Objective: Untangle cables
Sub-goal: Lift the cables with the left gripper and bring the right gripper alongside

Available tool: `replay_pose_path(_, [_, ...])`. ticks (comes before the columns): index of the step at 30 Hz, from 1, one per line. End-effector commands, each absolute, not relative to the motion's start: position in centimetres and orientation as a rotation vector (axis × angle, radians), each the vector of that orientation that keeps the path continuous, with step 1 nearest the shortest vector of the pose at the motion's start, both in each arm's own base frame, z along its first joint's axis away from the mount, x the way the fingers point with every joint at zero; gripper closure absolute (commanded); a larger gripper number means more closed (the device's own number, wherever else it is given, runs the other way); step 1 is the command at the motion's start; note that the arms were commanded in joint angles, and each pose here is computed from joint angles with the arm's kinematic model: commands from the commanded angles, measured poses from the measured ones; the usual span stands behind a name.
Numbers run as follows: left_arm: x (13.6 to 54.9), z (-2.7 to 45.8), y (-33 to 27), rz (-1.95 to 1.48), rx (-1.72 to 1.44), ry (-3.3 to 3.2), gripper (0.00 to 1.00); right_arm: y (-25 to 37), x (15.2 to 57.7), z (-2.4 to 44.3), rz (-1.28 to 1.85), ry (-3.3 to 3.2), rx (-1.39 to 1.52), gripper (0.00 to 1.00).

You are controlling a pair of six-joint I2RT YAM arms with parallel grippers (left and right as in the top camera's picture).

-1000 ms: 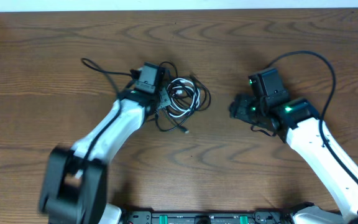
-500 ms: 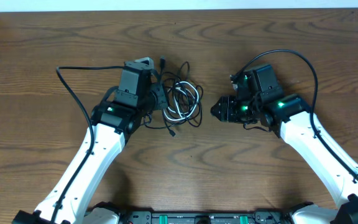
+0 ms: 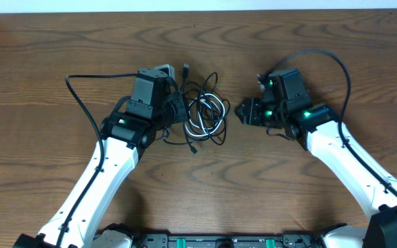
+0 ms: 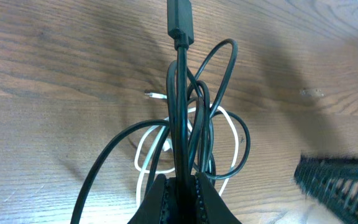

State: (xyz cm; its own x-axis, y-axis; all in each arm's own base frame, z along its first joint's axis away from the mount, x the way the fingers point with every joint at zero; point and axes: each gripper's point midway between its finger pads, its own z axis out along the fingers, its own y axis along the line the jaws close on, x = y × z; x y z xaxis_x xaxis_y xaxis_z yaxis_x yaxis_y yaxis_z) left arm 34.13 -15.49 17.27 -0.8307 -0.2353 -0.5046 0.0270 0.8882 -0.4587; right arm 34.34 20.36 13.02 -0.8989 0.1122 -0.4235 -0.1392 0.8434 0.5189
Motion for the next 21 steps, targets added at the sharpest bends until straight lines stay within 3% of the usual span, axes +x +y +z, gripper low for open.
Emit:
replay_pose_path(1, [33.8, 18.0, -15.9, -0.646, -0.087, 2.468, 0.93, 21.3, 34.6, 13.7, 0.717, 2.439, -0.449, 0.44])
replay_pose_path(6, [33.1, 18.5, -17.4, -0.760, -0.028, 2.471, 0.93, 22.4, 34.9, 13.1, 0.743, 2.401, -0.539, 0.59])
replay_pose_path(16, [32.5, 18.7, -18.2, -0.814, 0.057, 2.468, 0.93, 24.1, 34.2, 10.2, 0.715, 2.386, -0.760, 0.51])
replay_pose_path(21, [32.4, 18.8, -18.4, -0.833, 0.064, 2.469, 0.93, 23.2, 35.2, 7.6, 0.563, 2.444, -0.742, 0.68])
